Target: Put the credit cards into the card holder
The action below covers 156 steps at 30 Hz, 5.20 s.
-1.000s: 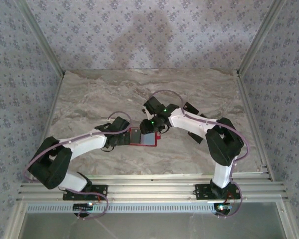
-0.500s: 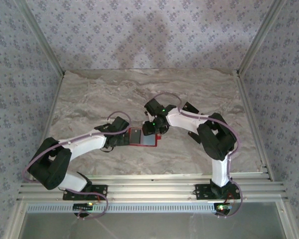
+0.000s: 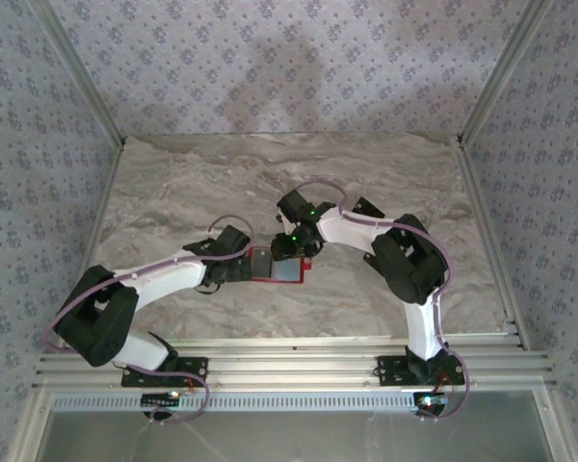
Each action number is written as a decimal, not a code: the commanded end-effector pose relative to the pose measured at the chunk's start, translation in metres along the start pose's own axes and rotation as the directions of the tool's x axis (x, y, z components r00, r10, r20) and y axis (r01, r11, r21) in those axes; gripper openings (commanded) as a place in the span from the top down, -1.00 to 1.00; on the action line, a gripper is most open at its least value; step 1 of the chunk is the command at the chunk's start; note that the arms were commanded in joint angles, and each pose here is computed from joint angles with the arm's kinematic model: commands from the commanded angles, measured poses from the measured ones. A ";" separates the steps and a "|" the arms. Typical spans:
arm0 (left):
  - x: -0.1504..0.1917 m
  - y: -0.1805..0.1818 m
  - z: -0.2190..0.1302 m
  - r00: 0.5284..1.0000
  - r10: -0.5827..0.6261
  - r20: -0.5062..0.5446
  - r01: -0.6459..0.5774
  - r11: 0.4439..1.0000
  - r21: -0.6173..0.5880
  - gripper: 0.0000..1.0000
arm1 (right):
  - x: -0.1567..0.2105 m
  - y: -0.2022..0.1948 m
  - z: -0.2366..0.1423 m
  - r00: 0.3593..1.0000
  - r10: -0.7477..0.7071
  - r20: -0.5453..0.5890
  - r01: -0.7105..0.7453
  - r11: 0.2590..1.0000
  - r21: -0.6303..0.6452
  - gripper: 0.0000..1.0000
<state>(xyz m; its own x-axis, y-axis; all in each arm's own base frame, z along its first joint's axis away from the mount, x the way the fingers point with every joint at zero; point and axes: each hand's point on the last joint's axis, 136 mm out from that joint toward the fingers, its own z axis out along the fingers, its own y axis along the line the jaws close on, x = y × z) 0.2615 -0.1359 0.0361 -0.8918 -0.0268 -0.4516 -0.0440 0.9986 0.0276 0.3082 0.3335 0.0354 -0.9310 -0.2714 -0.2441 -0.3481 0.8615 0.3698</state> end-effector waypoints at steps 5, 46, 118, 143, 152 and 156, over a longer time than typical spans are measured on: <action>-0.010 -0.032 -0.021 0.997 0.016 0.073 -0.027 0.988 0.153 -1.00 | 0.002 0.011 0.009 0.998 0.053 -0.027 -0.055 0.995 -0.077 0.00; 0.009 -0.084 0.010 0.986 0.142 0.089 -0.160 0.958 0.238 -0.98 | -0.010 0.013 -0.019 0.994 0.106 0.030 -0.101 0.986 -0.135 -0.02; 0.006 -0.069 0.010 0.986 0.125 0.114 -0.145 0.971 0.191 -0.99 | -0.010 0.048 0.007 0.993 0.104 -0.046 -0.113 0.963 -0.245 -0.02; 0.021 -0.053 0.018 0.990 0.106 0.093 -0.120 0.979 0.164 -0.92 | -0.003 0.012 0.007 0.990 0.141 -0.019 -0.142 0.972 -0.189 -0.03; 0.022 -0.053 0.019 0.990 0.108 0.094 -0.122 0.979 0.165 -0.92 | -0.001 0.025 0.010 0.993 0.116 -0.033 -0.120 0.970 -0.211 -0.02; 0.021 -0.053 0.018 0.990 0.107 0.096 -0.122 0.978 0.167 -0.92 | 0.002 0.031 0.010 0.994 0.100 -0.040 -0.106 0.971 -0.214 -0.02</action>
<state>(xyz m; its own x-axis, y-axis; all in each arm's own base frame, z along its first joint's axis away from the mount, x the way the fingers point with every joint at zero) 0.2650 -0.2045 0.0233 -0.8144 0.0721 -0.5758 0.1615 0.9812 -0.1056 0.3064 0.3565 0.0410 -0.9676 -0.1626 -0.1929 -0.2457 0.7813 0.5737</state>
